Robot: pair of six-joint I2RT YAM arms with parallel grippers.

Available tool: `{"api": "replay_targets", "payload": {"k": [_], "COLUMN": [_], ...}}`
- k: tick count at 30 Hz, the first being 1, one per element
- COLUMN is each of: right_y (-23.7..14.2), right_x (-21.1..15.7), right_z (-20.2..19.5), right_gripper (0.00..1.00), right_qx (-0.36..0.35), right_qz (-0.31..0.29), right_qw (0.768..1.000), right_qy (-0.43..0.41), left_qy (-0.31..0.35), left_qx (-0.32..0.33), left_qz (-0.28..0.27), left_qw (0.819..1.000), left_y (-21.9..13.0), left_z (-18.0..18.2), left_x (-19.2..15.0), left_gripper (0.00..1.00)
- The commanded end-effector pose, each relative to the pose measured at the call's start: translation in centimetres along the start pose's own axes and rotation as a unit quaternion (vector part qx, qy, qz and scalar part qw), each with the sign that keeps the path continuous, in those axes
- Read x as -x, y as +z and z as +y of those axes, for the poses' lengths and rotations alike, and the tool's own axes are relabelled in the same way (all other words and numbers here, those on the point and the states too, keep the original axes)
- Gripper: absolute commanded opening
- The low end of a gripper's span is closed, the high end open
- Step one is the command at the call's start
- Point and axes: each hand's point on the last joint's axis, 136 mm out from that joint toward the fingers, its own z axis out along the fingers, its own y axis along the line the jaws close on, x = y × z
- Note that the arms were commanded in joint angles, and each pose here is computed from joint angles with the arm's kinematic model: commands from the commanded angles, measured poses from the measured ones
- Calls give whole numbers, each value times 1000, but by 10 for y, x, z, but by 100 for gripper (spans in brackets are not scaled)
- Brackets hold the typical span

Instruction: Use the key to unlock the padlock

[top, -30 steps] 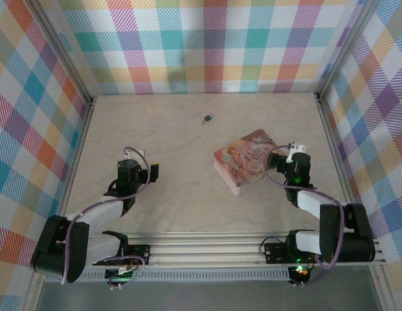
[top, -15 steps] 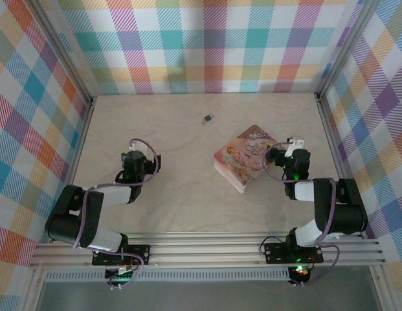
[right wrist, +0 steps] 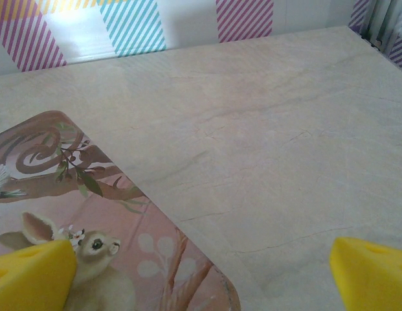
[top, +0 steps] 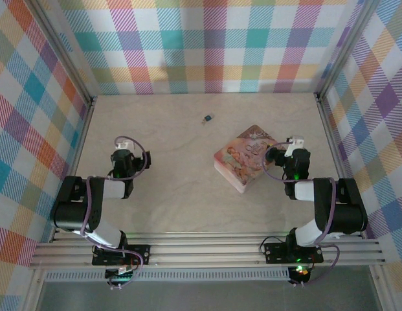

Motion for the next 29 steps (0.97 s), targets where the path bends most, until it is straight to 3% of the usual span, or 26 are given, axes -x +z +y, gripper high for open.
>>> {"api": "replay_targets", "payload": {"k": [1,20,29], "right_y": [3,4,6], "right_x": [-7,-7,-9], "right_z": [3,4,16], "right_gripper": [100,100,100], "right_qx": [7,7,44], "right_qz": [14,16,27], "right_qw": [1000,1000,998], "right_qy": [-16,-16,-31], "left_qy": [-17,-14,-14], "left_qx": [-28,-28,-28], "left_qz": [-27,-24,-25], "left_qw": [999,999,999], "left_y": [-1,-1,-1], "left_z": [-9,-10,-10], "left_x": [10,10,10], "left_gripper": [100,100,100]}}
